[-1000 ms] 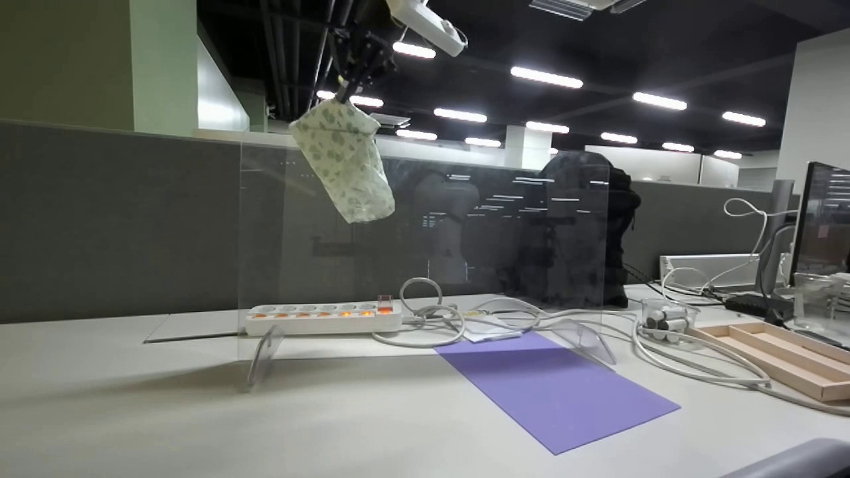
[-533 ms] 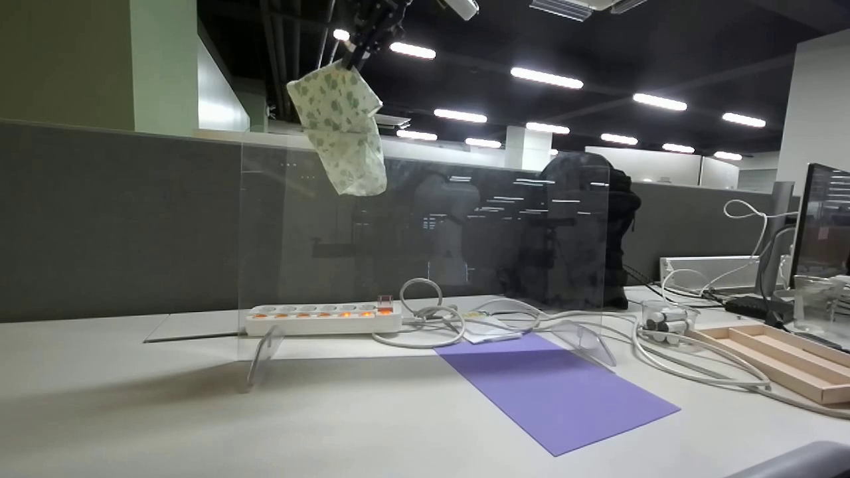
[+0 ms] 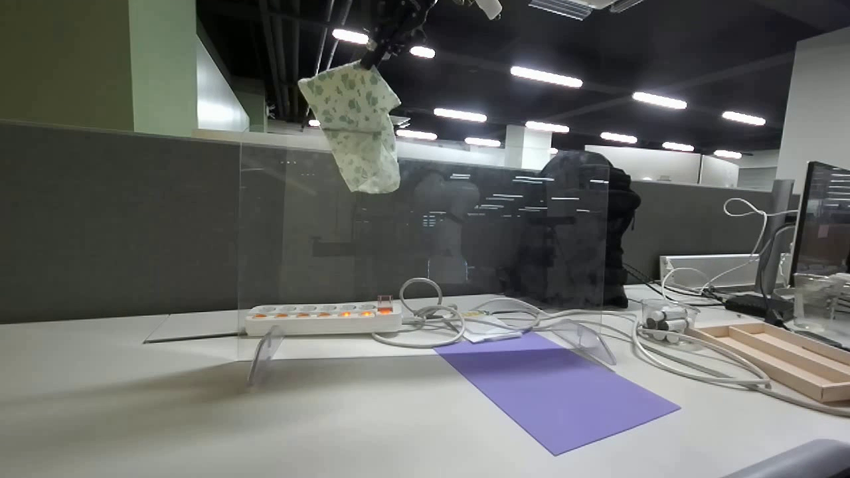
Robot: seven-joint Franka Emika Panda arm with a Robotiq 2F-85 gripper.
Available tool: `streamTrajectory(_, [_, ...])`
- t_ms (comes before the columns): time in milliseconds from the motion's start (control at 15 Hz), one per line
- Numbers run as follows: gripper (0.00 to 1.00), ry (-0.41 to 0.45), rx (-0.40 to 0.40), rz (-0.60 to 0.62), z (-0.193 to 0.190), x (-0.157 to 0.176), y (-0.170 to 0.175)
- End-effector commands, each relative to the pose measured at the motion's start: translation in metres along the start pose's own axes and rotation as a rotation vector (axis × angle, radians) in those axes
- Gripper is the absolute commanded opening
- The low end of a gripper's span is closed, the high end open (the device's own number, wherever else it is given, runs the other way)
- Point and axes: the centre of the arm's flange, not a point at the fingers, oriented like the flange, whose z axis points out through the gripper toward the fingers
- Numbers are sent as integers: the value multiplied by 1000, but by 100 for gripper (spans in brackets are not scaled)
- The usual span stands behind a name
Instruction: Hung the cloth on the object
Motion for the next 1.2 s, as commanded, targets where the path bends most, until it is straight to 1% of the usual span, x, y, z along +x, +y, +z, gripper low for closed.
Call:
streamTrajectory(0, [0, -12, 85, -5, -23, 12, -2])
streamTrajectory(200, [0, -11, 89, -3, -31, 15, -2])
streamTrajectory(400, [0, 0, 73, 11, -29, 15, 6])
streamTrajectory(533, [0, 12, 78, 21, -28, 17, 12])
streamTrajectory(933, [0, 63, 115, 79, -33, 28, 30])
streamTrajectory(1133, [0, 90, 139, 79, -39, 37, 30])
